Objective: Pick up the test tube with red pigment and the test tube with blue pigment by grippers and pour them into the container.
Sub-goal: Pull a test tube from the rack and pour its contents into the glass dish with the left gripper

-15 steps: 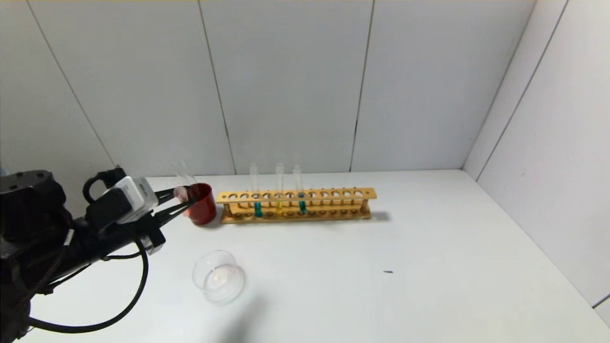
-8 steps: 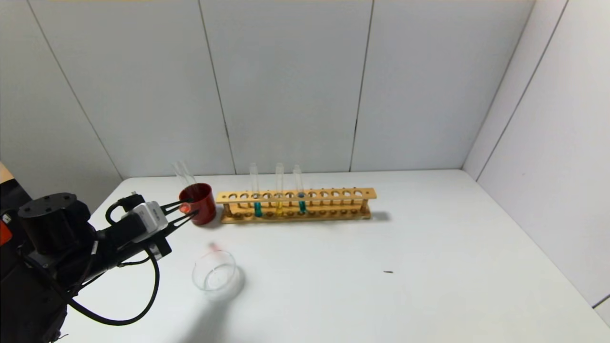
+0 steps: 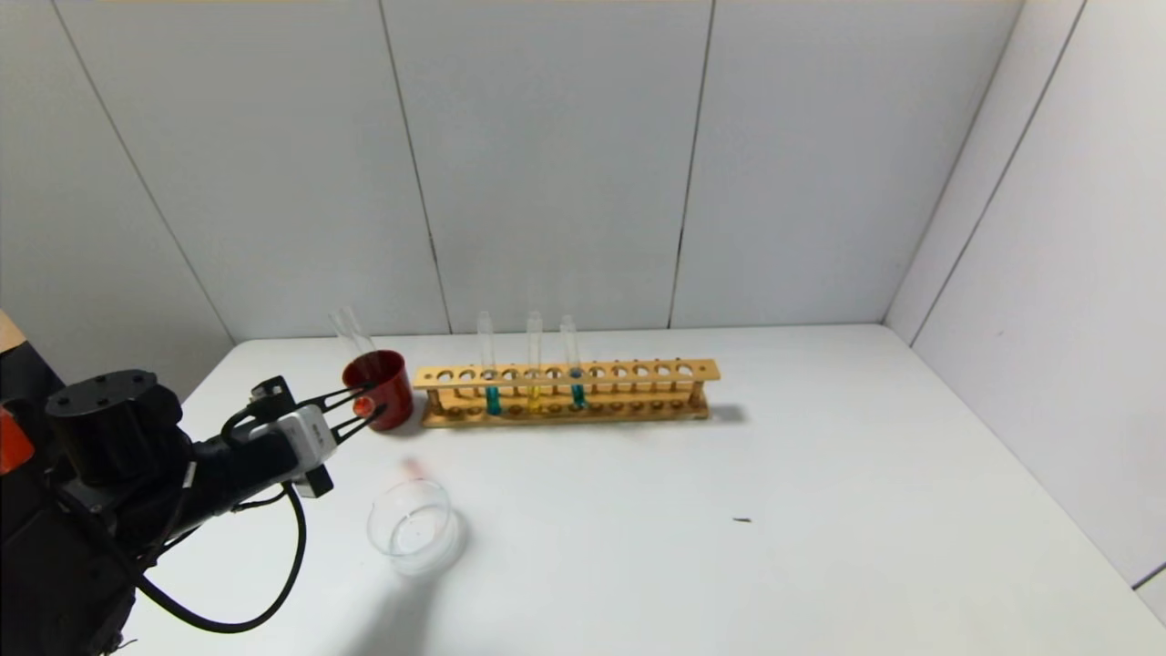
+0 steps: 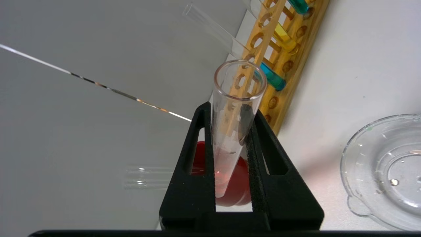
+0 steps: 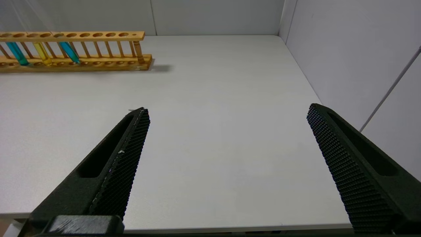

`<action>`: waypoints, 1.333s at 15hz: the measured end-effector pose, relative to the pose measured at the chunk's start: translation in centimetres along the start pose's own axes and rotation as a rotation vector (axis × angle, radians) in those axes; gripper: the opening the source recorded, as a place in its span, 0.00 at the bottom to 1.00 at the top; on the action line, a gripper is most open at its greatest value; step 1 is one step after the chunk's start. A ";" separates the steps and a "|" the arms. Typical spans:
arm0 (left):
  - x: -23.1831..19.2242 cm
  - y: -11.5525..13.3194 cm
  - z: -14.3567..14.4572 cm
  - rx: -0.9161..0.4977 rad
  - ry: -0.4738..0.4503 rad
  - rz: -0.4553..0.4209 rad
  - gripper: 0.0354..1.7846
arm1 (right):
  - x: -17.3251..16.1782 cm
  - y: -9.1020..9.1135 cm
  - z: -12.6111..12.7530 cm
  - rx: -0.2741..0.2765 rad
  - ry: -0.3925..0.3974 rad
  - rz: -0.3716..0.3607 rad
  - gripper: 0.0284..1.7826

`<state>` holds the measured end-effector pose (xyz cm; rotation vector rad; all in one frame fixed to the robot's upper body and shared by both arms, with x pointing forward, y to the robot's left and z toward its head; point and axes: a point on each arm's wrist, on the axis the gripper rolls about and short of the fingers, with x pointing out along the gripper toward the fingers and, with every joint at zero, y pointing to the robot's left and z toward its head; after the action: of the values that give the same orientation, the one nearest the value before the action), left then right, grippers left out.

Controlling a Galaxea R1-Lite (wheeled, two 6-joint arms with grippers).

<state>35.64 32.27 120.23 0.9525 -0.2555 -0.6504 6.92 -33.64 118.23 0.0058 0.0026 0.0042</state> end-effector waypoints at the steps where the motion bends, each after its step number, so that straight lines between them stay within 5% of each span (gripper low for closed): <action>1: 0.0 0.0 0.0 0.025 0.001 0.001 0.17 | 0.0 0.0 0.0 0.000 0.000 0.000 0.98; 20: 1.1 -0.9 -1.8 0.286 0.022 -0.036 0.17 | 0.0 0.0 0.0 0.000 -0.001 0.000 0.98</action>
<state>37.03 32.40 118.40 1.2402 -0.3180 -0.6469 6.91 -33.64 118.23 0.0057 0.0017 0.0038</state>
